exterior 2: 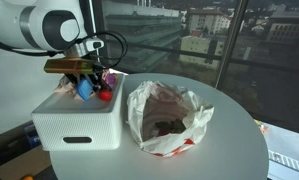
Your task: Remove the strawberry, the sponge and the beetroot plushy from the and put them on the basket
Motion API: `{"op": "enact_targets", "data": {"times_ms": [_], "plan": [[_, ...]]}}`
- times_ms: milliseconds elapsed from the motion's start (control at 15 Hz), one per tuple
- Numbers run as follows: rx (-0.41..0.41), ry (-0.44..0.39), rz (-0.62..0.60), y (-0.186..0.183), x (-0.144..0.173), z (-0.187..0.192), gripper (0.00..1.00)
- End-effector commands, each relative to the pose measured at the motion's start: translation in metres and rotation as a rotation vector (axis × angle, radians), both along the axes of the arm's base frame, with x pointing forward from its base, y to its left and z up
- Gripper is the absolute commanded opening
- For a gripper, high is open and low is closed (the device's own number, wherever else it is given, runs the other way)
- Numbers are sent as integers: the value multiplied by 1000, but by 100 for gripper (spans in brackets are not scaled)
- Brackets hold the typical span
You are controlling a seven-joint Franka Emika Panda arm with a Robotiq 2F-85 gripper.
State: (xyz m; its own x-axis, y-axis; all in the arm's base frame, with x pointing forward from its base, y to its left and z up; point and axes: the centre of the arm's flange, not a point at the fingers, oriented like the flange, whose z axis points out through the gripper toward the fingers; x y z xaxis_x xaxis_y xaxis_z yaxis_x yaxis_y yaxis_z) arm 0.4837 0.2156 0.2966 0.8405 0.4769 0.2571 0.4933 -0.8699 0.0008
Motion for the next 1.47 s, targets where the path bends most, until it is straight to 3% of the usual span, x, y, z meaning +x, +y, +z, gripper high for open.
{"op": "enact_targets", "data": {"times_ms": [0,133,200,400,800,1133,1400], "plan": [[49,9,37,-4,1,20,82],[79,0,44,-11,-8,37,97],[96,-17,44,-16,-15,48,100],[154,-93,-2,-35,-28,83,100],[187,-204,-310,-127,-40,118,100],[230,-175,-576,-211,-35,86,100],[227,-149,-717,-260,-5,40,100]]}}
